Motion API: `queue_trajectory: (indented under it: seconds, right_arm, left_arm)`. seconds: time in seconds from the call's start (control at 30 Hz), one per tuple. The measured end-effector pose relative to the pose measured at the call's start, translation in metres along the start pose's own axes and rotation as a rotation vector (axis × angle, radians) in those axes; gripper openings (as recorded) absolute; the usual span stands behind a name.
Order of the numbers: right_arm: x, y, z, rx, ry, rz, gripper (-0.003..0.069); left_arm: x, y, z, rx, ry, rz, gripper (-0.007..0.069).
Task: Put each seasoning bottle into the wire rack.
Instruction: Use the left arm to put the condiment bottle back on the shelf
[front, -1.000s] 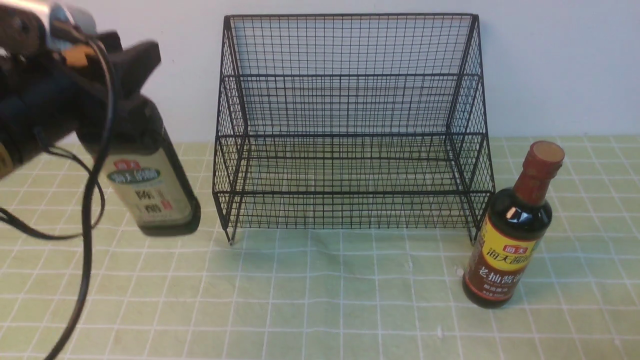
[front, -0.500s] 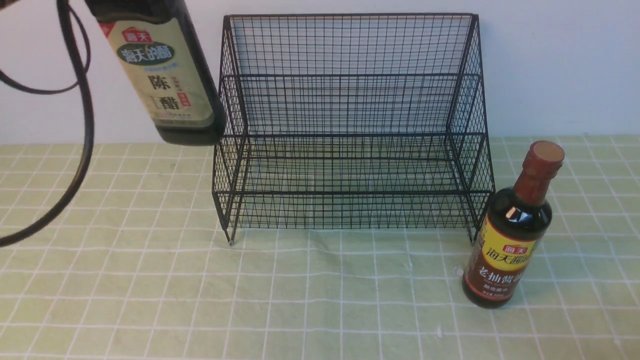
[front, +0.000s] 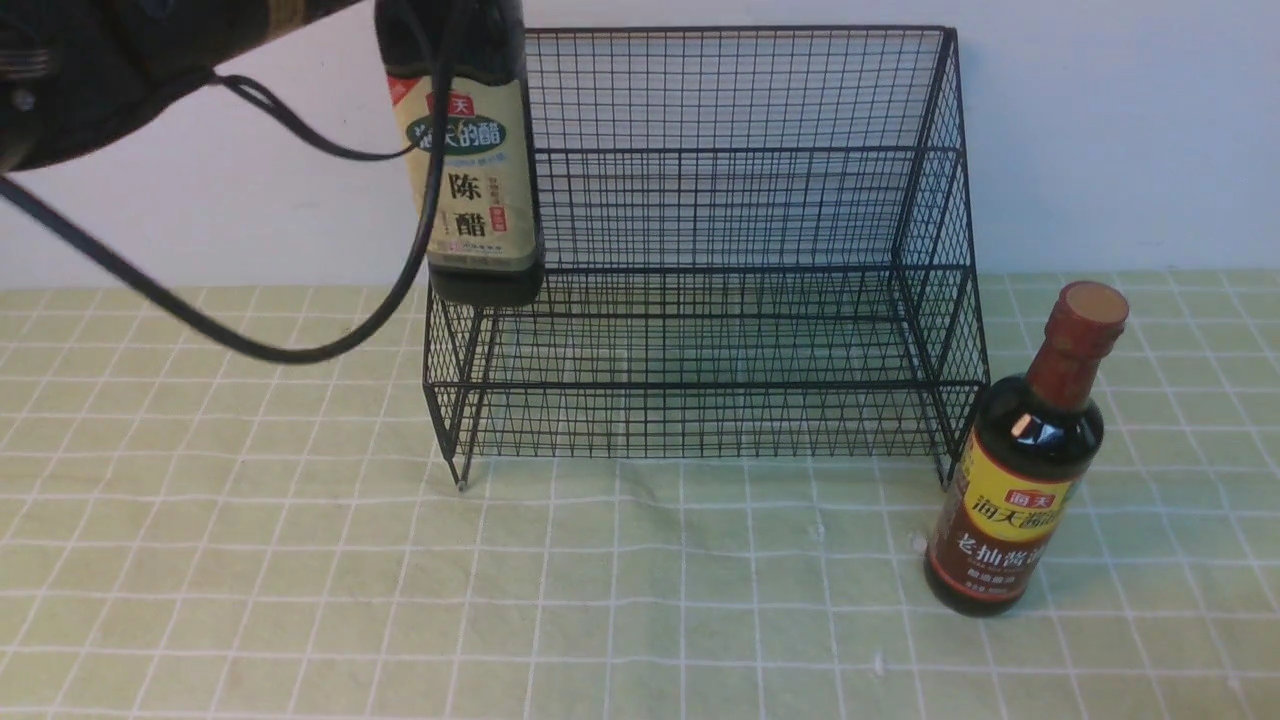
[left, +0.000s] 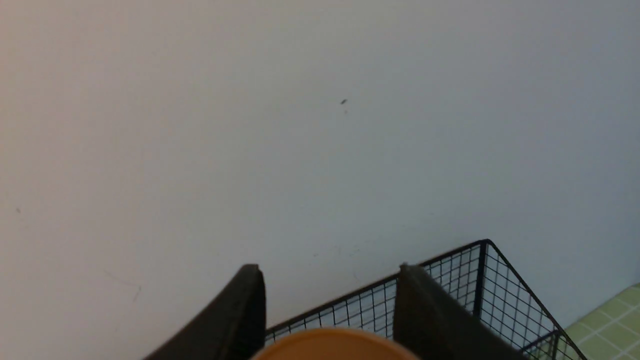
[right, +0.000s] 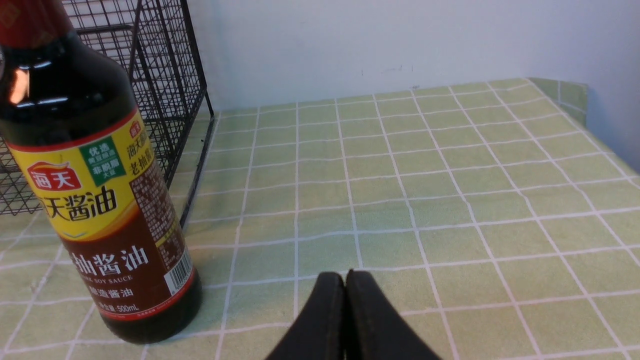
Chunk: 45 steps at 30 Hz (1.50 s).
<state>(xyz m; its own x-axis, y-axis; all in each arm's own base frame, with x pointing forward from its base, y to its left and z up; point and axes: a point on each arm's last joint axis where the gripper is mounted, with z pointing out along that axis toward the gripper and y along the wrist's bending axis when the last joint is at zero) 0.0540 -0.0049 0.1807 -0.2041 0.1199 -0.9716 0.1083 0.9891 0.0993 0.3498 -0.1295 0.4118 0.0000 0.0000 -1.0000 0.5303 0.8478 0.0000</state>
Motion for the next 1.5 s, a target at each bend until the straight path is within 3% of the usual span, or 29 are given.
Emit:
queue_trajectory:
  seconds: [0.3, 0.6, 1.27, 1.5]
  right_arm:
    - [0.0, 0.0, 0.0, 0.0, 0.0, 0.0, -0.0013]
    - [0.0, 0.0, 0.0, 0.0, 0.0, 0.0, -0.0013]
    - [0.0, 0.0, 0.0, 0.0, 0.0, 0.005, -0.0013]
    - [0.0, 0.0, 0.0, 0.0, 0.0, 0.005, -0.0013]
  left_arm:
    - [0.005, 0.015, 0.042, -0.057, 0.0, 0.0, 0.0304]
    - [0.04, 0.025, 0.076, -0.063, 0.065, -0.001, 0.0304]
    - [0.112, 0.03, 0.105, -0.026, 0.246, 0.005, 0.0304]
    - [0.117, 0.028, 0.107, -0.007, 0.268, -0.003, 0.0304]
